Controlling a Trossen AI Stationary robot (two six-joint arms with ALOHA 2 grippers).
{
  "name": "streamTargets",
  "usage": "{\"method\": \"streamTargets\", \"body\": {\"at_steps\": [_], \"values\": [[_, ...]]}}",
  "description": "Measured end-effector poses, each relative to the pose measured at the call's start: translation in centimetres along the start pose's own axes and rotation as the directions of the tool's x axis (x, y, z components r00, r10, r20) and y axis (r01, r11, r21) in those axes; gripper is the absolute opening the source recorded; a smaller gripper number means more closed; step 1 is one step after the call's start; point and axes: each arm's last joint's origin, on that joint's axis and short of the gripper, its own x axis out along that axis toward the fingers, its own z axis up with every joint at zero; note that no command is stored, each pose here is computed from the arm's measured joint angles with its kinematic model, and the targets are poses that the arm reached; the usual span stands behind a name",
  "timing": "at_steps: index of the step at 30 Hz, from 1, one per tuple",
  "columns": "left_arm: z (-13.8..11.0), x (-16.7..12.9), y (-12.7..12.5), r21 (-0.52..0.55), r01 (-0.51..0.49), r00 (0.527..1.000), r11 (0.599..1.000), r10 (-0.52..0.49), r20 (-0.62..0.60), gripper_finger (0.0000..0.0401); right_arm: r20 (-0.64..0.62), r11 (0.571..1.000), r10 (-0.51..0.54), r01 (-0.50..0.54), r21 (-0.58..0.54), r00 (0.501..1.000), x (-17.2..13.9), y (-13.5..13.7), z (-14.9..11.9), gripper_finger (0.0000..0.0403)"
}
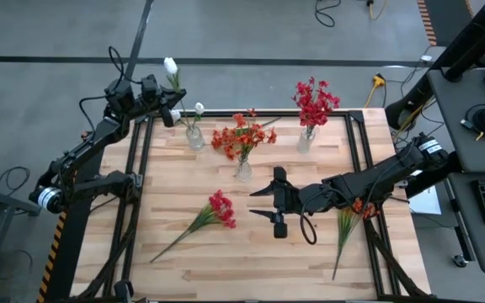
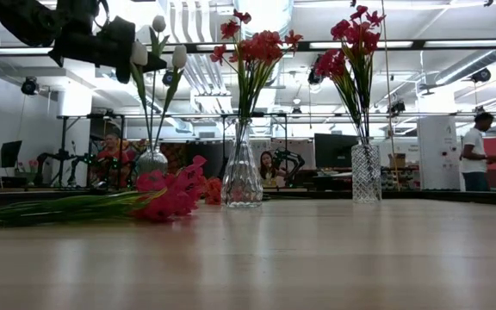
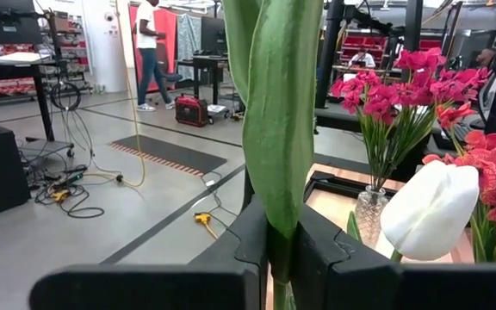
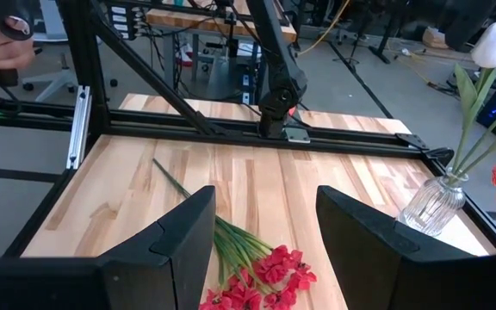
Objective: Sort flowers into vase by color
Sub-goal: Put the white tulip into the top left transparent vase
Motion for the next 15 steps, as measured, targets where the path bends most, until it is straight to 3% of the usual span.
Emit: {"method": "streamTargets", "body": {"at_steps": [15], "values": [[-0.23, -0.01, 0.01, -0.017, 0.0, 1.0, 1.0, 0.0, -0.02, 0.0013, 0.022, 1.0, 0.0, 0.0, 0.001, 1.0, 0.0, 0.0, 0.22, 0.0196]]}}
